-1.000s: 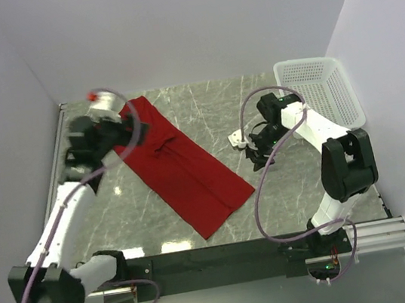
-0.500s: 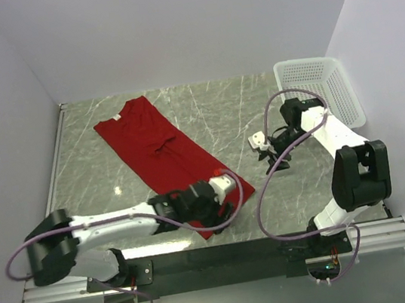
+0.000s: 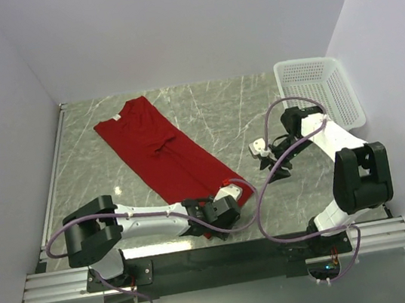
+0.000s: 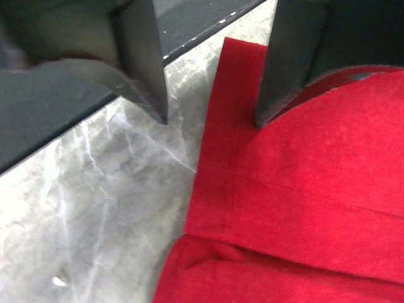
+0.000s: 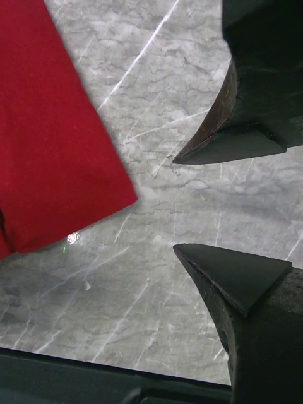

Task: Fold and stack the t-shirts
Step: Fold the tshirt

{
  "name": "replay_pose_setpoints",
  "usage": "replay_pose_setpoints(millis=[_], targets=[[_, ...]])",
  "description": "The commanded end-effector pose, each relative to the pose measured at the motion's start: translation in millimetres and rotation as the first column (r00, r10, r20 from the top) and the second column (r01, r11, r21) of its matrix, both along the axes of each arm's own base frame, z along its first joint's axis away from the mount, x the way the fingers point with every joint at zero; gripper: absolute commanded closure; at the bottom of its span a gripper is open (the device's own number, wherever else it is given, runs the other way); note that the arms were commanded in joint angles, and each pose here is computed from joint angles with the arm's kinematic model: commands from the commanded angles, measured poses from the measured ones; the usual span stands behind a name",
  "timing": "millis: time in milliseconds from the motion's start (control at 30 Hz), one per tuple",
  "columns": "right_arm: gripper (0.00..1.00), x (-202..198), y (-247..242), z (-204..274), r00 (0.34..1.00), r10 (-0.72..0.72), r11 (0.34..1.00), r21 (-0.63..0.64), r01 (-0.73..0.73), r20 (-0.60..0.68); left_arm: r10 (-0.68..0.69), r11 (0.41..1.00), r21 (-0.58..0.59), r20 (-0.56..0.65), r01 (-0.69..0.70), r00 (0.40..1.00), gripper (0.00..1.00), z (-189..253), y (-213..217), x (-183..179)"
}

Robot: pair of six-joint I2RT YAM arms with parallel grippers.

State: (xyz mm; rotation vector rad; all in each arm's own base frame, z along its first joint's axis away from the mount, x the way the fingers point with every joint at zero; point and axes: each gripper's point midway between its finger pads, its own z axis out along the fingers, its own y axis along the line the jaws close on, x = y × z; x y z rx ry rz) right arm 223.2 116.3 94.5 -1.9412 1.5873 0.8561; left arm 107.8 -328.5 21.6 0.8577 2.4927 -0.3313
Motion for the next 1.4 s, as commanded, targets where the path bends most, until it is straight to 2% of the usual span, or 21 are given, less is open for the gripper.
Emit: replay_pose_setpoints(millis=[0, 167, 300, 367, 567, 700, 867, 1000, 1233, 1367], targets=[[0.40, -2, 2, 5, 0.999, -0.004, 1.000, 0.014, 0.004, 0.035, 0.081, 0.993, 0.084, 0.021, -0.082, 0.997, 0.40, -10, 19, 3], [0.40, -16, 2, -9, 0.997, 0.067, 0.998, 0.000, -0.067, 0.037, 0.087, 0.990, 0.110, 0.035, -0.091, 0.996, 0.46, -13, 27, 4], [0.40, -27, 11, -25, 0.985, 0.162, 0.987, -0.032, -0.160, 0.056, 0.089, 0.989, 0.115, 0.038, -0.092, 0.995, 0.47, -18, 33, 0], [0.40, -24, 17, -31, 0.986, 0.158, 0.985, -0.073, -0.154, 0.049, 0.090, 0.988, 0.119, 0.037, -0.094, 0.995, 0.47, -22, 38, -2], [0.41, -23, 25, -28, 0.982, 0.186, 0.980, -0.086, -0.181, 0.046, 0.093, 0.995, 0.043, 0.036, -0.094, 0.995, 0.42, -17, 35, -5], [0.41, -21, 28, -20, 0.984, 0.173, 0.983, -0.067, -0.170, 0.043, 0.087, 0.995, -0.053, 0.090, -0.083, 0.992, 0.37, 10, 27, -2], [0.41, -18, 31, -15, 0.986, 0.159, 0.986, -0.054, -0.157, 0.049, 0.066, 0.995, -0.088, 0.143, -0.054, 0.988, 0.35, 32, 28, -4], [0.41, -18, 32, -14, 0.986, 0.161, 0.986, -0.052, -0.158, 0.046, 0.038, 0.992, -0.122, 0.138, -0.021, 0.990, 0.36, 41, 29, -10], [0.41, -20, 31, -20, 0.979, 0.193, 0.978, -0.089, -0.187, 0.065, 0.003, 0.997, -0.074, 0.084, 0.003, 0.996, 0.37, 22, 32, -21], [0.41, -14, 34, -15, 0.980, 0.185, 0.980, -0.086, -0.178, 0.078, 0.026, 1.000, 0.005, 0.066, -0.027, 0.997, 0.38, 4, 35, -21]])
